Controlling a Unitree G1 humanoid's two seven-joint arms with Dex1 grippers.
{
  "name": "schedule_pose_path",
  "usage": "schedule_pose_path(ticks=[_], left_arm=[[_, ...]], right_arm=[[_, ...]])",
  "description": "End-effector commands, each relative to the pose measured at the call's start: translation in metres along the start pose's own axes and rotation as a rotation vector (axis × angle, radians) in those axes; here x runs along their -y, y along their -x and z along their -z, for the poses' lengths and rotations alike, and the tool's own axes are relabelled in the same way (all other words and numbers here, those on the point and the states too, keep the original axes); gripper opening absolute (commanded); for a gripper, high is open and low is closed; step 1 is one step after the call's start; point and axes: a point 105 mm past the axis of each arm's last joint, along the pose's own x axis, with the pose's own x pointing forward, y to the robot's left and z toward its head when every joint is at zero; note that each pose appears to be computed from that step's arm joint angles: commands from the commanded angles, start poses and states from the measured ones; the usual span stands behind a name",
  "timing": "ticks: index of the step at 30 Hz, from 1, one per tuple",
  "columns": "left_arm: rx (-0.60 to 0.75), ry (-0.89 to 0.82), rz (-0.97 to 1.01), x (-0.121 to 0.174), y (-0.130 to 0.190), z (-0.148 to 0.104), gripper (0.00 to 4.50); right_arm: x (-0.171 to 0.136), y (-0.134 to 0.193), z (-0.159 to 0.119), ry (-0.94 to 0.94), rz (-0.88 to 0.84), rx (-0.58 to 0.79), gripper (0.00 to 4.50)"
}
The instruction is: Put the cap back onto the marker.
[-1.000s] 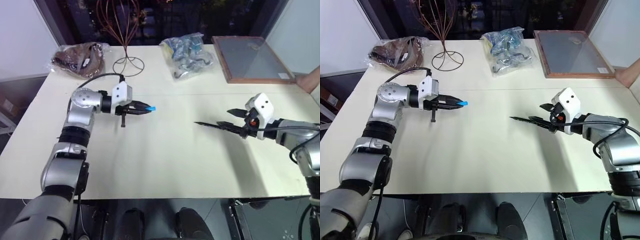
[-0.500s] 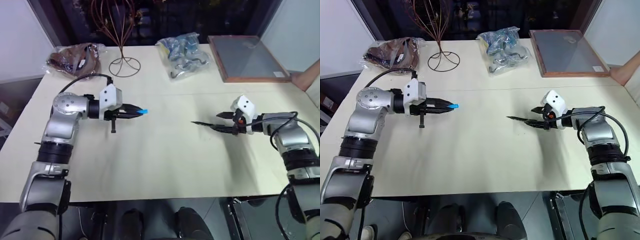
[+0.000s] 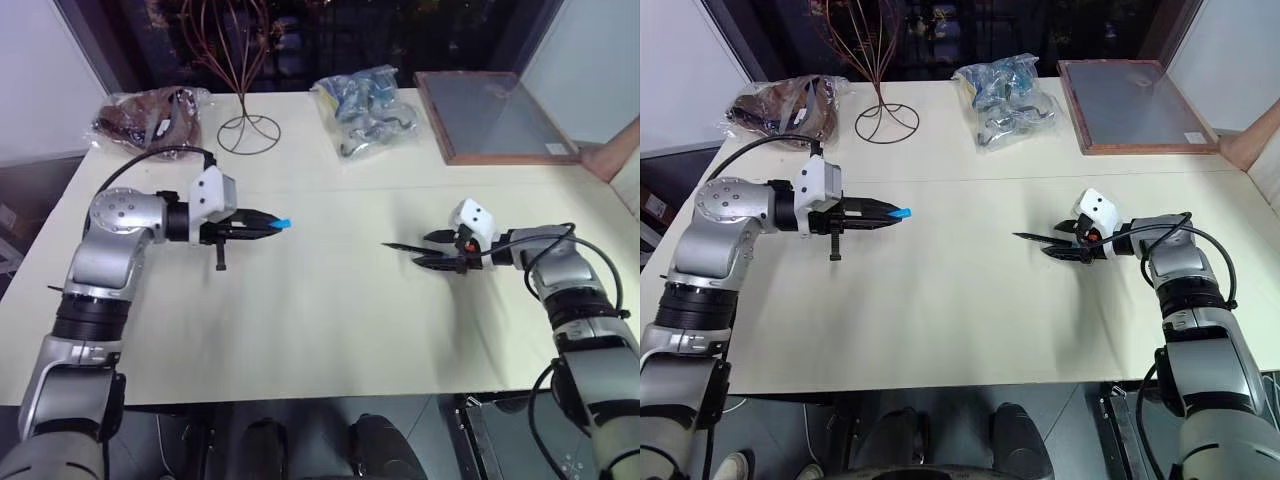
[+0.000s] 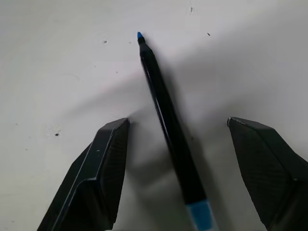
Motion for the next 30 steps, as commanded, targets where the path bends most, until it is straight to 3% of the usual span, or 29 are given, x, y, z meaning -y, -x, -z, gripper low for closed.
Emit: schedule_pose_path(ticks=[1, 5, 6, 8, 13, 22, 30], left_arm=[[0.014, -0.038, -0.012, -0.003, 0.006, -0.011, 0.03], [0.014, -0.037, -0.008, -0.003, 0.006, -0.013, 0.03], [0.015, -0.037, -0.007, -0.003, 0.006, -0.013, 0.01], [0.015, -0.038, -0.006, -0.003, 0.006, -0.014, 0.0], [0.015, -0.04, -0.002, -0.002, 0.006, -0.014, 0.0], [0.02, -0.037, 0.003, -0.005, 0.001, -0.012, 0.0], [0.028, -0.059, 0.099, -0.004, -0.027, 0.004, 0.0]], right_arm=[[0.001, 0.0, 0.003, 0.005, -0.004, -0.018, 3.38], [0.0, -0.001, 0.008, -0.007, -0.012, -0.031, 3.38], [-0.001, -0.001, 0.011, -0.009, -0.02, -0.037, 3.12], [-0.003, -0.001, 0.014, -0.01, -0.025, -0.046, 2.54], [-0.004, 0.0, 0.018, -0.015, -0.032, -0.051, 0.07], [-0.003, 0.005, 0.005, 0.021, -0.023, -0.024, 0.02], [-0.021, 0.029, -0.052, 0.405, -0.072, -0.048, 0.02]])
